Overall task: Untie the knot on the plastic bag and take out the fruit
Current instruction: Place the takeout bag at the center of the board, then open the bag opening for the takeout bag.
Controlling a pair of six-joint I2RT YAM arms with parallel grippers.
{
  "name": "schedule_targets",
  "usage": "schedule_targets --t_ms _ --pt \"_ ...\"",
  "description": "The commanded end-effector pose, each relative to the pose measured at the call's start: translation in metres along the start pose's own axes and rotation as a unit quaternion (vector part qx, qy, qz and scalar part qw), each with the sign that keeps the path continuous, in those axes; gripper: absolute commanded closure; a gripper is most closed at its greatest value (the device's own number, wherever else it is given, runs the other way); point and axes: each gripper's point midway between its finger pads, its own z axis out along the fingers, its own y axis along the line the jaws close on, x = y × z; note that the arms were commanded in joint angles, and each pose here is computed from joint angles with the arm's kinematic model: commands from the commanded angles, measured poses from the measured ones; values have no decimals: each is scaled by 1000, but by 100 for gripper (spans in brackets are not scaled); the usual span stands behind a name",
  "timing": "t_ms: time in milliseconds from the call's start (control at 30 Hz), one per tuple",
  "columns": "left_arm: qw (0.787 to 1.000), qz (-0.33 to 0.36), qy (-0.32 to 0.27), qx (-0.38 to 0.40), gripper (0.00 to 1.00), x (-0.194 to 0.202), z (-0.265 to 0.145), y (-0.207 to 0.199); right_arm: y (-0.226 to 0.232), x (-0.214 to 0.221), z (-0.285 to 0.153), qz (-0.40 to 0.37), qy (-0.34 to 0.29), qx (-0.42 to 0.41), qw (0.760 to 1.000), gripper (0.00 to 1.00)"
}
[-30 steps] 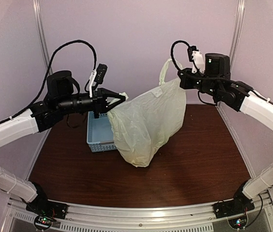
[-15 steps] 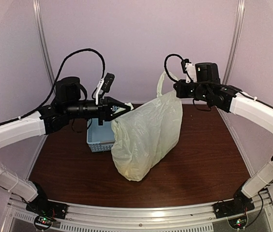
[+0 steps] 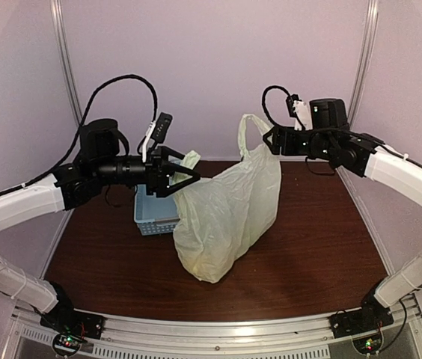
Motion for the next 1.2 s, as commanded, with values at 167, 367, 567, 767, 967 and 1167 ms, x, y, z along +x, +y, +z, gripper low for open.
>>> schedule_targets --t_ms 167,367,567,767,967,1167 --pt "996 -1 -29 -80 13 -53 -19 13 22 19 -48 31 14 -38 999 22" --pt "991 -14 -33 -125 9 -66 -22 40 44 35 -53 64 21 -59 996 16" --pt "987 -36 -35 -155 9 -64 -26 66 66 39 -47 86 23 -70 994 15" --pt "982 -57 -26 -179 8 -48 -32 86 90 39 -46 85 28 -95 991 15" --pt "978 -72 -27 -195 8 -36 -39 100 101 40 -41 92 30 -104 990 16" --pt "975 -78 -27 -208 8 -30 -43 110 96 44 -31 102 40 -77 991 24"
